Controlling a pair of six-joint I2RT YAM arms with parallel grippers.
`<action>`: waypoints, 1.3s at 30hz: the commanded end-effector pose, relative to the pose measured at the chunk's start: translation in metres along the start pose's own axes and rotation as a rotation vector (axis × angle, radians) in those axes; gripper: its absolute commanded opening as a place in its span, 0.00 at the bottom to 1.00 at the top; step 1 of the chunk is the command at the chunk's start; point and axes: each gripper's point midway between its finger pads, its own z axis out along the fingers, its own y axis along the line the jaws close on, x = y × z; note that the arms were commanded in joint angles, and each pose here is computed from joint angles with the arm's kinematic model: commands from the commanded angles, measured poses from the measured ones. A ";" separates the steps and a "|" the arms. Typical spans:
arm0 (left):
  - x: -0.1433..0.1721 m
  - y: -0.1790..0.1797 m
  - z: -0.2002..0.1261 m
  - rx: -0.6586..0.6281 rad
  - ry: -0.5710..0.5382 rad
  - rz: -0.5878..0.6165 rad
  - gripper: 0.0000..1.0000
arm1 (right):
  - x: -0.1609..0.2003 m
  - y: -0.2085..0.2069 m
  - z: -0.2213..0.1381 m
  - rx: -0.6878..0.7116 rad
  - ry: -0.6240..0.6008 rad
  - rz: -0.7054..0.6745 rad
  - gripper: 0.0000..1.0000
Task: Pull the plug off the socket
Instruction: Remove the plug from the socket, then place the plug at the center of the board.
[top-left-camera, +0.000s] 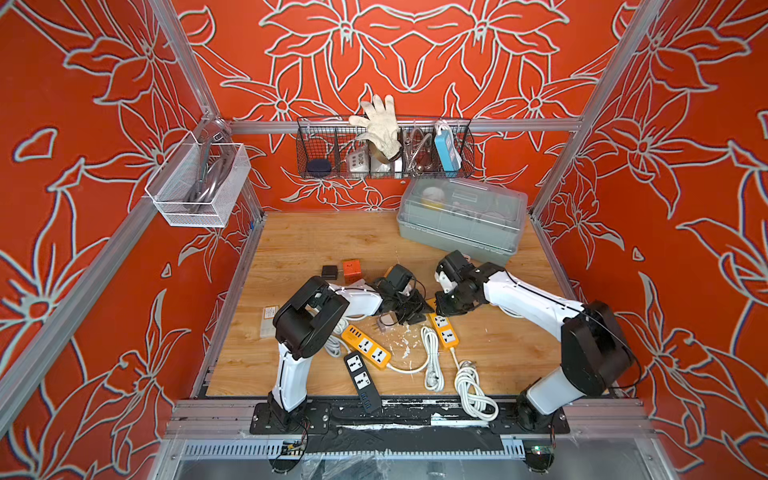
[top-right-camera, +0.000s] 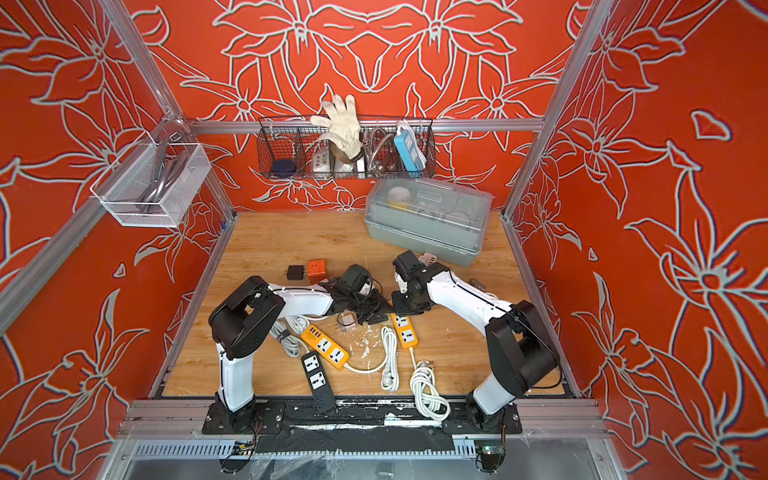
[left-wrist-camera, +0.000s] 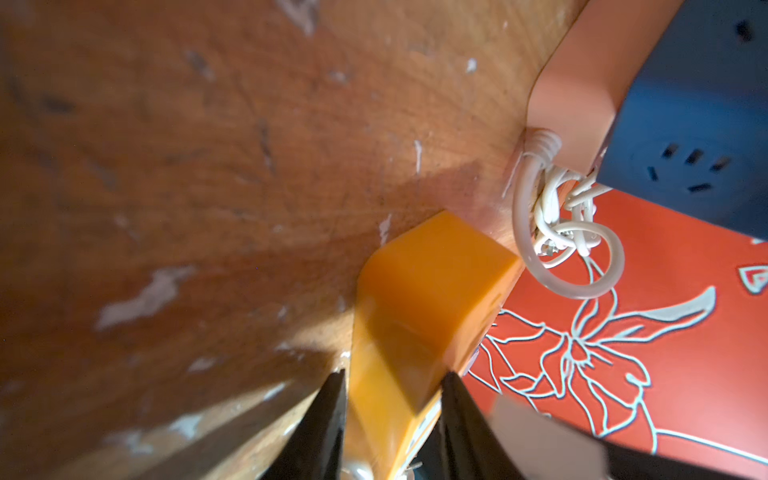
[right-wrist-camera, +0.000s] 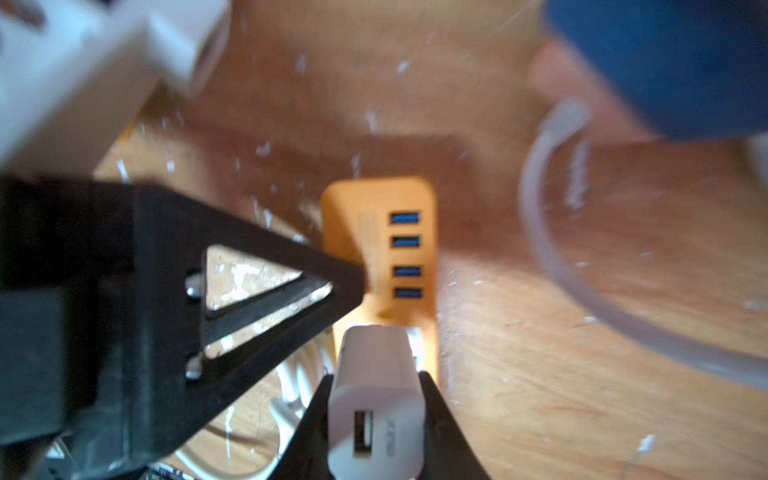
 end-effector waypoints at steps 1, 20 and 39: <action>0.012 0.104 0.009 -0.321 0.026 -0.169 0.38 | 0.005 0.004 -0.011 -0.040 -0.065 -0.003 0.19; 0.027 -0.056 -0.110 -0.018 -0.169 0.510 0.57 | 0.001 0.016 -0.097 -0.401 -0.469 0.176 0.20; 0.049 0.077 -0.266 -0.028 -0.722 0.371 0.98 | -0.024 0.082 -0.054 -0.823 -0.226 0.288 0.23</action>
